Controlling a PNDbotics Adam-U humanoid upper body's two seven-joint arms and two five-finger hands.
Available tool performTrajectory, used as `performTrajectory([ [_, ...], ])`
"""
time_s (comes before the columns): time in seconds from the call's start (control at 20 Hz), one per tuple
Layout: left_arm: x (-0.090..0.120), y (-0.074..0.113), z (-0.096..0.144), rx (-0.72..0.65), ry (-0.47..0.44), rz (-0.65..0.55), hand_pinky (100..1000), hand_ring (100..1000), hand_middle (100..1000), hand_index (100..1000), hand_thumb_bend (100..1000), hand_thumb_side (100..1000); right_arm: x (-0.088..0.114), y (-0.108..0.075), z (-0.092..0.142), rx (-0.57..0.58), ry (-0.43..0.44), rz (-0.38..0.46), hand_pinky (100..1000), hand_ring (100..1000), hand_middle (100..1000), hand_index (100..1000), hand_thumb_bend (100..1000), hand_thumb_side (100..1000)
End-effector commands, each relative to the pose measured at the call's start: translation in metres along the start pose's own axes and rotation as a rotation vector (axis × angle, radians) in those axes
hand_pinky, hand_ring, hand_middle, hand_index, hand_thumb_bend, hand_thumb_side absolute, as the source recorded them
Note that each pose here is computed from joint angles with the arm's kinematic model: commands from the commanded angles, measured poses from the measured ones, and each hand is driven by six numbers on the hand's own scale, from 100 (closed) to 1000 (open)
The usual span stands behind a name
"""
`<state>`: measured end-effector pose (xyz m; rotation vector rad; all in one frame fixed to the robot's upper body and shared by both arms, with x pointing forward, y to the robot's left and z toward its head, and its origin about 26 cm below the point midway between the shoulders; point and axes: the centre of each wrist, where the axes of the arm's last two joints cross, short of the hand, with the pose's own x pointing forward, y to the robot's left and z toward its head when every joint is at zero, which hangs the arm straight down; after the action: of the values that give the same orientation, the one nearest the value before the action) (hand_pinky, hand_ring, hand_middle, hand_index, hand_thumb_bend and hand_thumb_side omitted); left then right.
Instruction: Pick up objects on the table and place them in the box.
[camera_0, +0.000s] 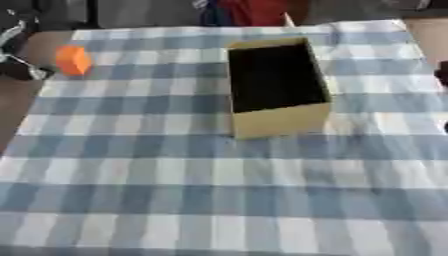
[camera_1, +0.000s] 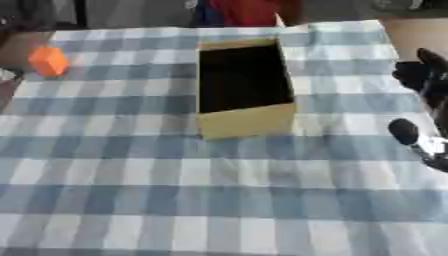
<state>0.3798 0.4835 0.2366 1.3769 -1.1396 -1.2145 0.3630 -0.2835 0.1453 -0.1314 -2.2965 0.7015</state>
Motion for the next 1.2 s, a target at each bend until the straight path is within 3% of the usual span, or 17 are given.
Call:
performTrajectory([
  [0.05, -0.015, 0.019, 0.005, 0.041, 0.038, -0.043, 830, 871, 882, 933, 473, 148, 0.007, -0.011, -0.006, -0.002, -0.032, 0.029, 897, 856, 825, 1000, 667, 629],
  [1.2, -0.036, 0.015, 0.011, 0.122, 0.146, -0.077, 822, 864, 878, 926, 395, 100, 0.005, -0.020, -0.015, 0.003, -0.059, 0.027, 902, 858, 822, 1000, 665, 605],
])
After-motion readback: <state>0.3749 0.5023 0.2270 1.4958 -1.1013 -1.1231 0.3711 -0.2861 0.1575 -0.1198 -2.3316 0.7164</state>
